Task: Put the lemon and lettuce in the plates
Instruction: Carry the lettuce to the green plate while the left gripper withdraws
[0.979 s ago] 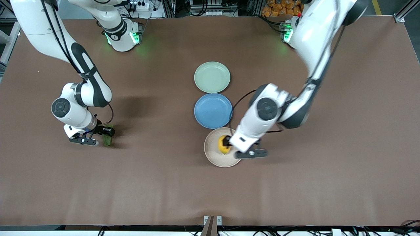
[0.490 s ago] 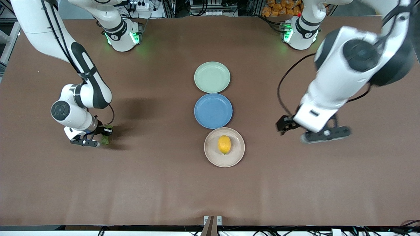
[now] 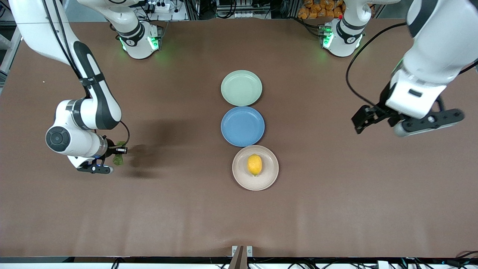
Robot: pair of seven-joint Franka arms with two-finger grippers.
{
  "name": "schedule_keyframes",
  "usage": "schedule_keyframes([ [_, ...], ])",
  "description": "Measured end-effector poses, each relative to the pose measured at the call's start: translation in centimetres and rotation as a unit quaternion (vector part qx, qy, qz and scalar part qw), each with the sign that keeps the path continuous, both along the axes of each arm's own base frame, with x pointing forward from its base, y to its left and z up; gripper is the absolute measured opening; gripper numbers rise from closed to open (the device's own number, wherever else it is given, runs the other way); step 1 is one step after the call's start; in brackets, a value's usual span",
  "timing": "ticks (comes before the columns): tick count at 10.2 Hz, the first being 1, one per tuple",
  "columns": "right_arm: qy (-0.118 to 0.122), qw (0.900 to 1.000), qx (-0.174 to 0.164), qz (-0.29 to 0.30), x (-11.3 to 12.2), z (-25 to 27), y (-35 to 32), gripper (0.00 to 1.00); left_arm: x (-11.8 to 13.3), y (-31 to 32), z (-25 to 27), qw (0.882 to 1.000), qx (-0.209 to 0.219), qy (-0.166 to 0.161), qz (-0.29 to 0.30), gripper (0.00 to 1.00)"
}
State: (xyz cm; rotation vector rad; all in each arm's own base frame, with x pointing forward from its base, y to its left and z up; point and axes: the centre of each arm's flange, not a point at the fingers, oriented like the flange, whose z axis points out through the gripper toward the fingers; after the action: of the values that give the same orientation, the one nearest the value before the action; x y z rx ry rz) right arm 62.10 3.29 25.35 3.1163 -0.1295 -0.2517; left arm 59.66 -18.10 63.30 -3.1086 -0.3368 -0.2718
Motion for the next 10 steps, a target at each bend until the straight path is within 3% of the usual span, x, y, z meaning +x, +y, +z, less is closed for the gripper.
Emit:
schedule_keyframes([
  [5, 0.014, 0.997, 0.031, 0.075, -1.8, 3.9, 10.1, 0.05, -2.0, 4.8, 2.9, 0.999, 0.023, 0.02, -0.027, 1.0],
  [8, 0.04, 0.988, 0.048, 0.143, -5.7, 7.7, 19.9, 0.05, -2.6, 6.9, 2.9, 0.997, 0.034, 0.041, -0.048, 1.0],
  [10, 0.047, 0.99, 0.048, 0.123, -9.5, 8.9, 27.4, 0.05, -2.4, 7.6, 1.4, 0.996, 0.037, 0.058, -0.048, 1.0],
])
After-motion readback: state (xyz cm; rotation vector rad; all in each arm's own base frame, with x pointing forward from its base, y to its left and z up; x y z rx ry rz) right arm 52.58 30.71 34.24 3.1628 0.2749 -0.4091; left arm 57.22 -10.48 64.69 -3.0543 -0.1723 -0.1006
